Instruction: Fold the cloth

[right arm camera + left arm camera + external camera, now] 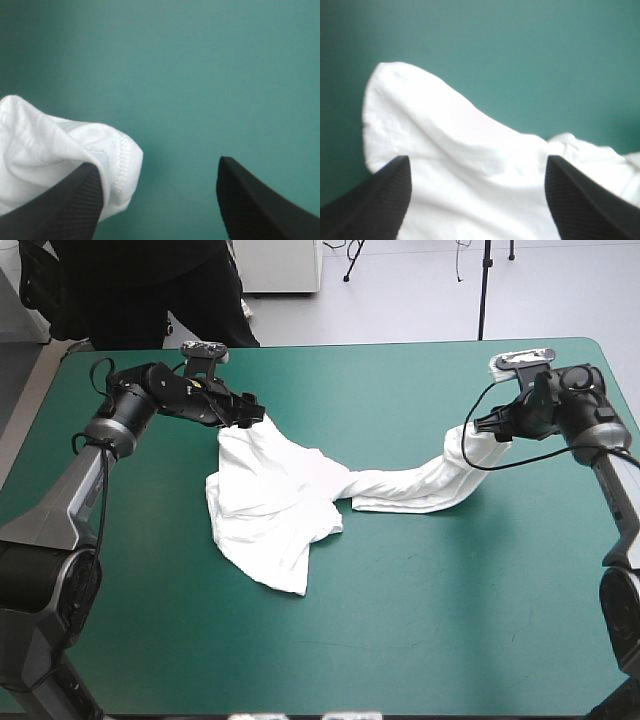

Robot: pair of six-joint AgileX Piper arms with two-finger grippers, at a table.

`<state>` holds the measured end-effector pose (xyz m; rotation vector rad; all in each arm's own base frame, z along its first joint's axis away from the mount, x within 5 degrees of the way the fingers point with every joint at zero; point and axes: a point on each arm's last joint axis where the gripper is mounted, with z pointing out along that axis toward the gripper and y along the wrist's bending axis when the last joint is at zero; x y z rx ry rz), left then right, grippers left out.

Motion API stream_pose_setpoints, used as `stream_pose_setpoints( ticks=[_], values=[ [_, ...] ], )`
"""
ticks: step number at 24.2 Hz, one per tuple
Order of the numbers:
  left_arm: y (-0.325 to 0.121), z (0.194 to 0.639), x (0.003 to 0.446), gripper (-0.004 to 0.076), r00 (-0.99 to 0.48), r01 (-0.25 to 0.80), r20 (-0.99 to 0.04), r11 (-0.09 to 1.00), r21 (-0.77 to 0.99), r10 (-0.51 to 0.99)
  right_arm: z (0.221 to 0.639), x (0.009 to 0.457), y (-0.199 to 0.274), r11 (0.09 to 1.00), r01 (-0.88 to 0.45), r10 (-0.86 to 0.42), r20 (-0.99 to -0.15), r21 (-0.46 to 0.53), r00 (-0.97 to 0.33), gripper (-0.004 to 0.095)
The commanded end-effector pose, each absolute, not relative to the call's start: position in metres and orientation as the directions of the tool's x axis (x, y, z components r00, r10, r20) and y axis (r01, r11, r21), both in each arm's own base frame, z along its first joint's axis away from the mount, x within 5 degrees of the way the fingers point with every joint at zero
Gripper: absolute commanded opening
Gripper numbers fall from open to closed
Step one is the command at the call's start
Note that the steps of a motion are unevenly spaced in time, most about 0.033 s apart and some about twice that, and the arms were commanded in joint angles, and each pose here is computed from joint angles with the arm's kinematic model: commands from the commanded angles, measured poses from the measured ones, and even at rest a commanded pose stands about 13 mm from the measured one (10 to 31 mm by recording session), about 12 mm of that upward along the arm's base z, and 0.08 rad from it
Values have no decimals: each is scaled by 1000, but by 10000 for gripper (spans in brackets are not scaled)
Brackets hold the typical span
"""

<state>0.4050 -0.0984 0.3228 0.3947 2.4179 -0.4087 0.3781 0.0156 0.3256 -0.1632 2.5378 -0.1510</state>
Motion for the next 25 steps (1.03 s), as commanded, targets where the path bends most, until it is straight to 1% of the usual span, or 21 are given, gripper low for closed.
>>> stream_pose_setpoints(
  ticks=[1, 4, 8, 10, 12, 14, 16, 18, 20, 22, 25],
  values=[
    [-97, 388, 378, 546, -674, 434, -716, 883, -181, 184, 384, 351, 12, 987, -78, -153, -651, -143, -743, 612],
    [-93, 410, 363, 546, -649, 451, -728, 882, -137, 219, 401, 335, 12, 986, -93, -165, -682, -141, -713, 612],
    [-85, 432, 339, 546, -634, 440, -736, 893, -90, 238, 411, 321, 11, 985, -94, -168, -677, -145, -716, 612],
    [-81, 444, 323, 546, -632, 429, -738, 900, -80, 236, 416, 315, 13, 986, -104, -167, -678, -133, -716, 612],
    [-78, 458, 309, 546, -603, 431, -762, 900, -61, 237, 425, 305, 16, 988, -114, -153, -703, -103, -695, 612],
    [-76, 467, 298, 546, -593, 429, -772, 901, -63, 229, 433, 296, 16, 988, -121, -155, -716, -99, -681, 612],
    [-72, 474, 282, 546, -604, 405, -772, 911, -82, 199, 445, 281, 15, 988, -118, -153, -736, -100, -659, 612],
    [-65, 471, 266, 546, -634, 340, -756, 937, -82, 164, 457, 263, 14, 988, -114, -151, -757, -101, -636, 612],
    [-57, 454, 257, 546, -705, 256, -698, 963, -81, 129, 466, 248, 13, 988, -112, -150, -770, -102, -621, 612],
    [-56, 429, 256, 546, -768, 235, -627, 968, -84, 132, 470, 235, 12, 989, -110, -148, -783, -102, -604, 612],
    [-56, 400, 261, 546, -813, 218, -568, 971, -94, 127, 469, 225, 12, 989, -111, -146, -786, -99, -601, 612]
  ],
)
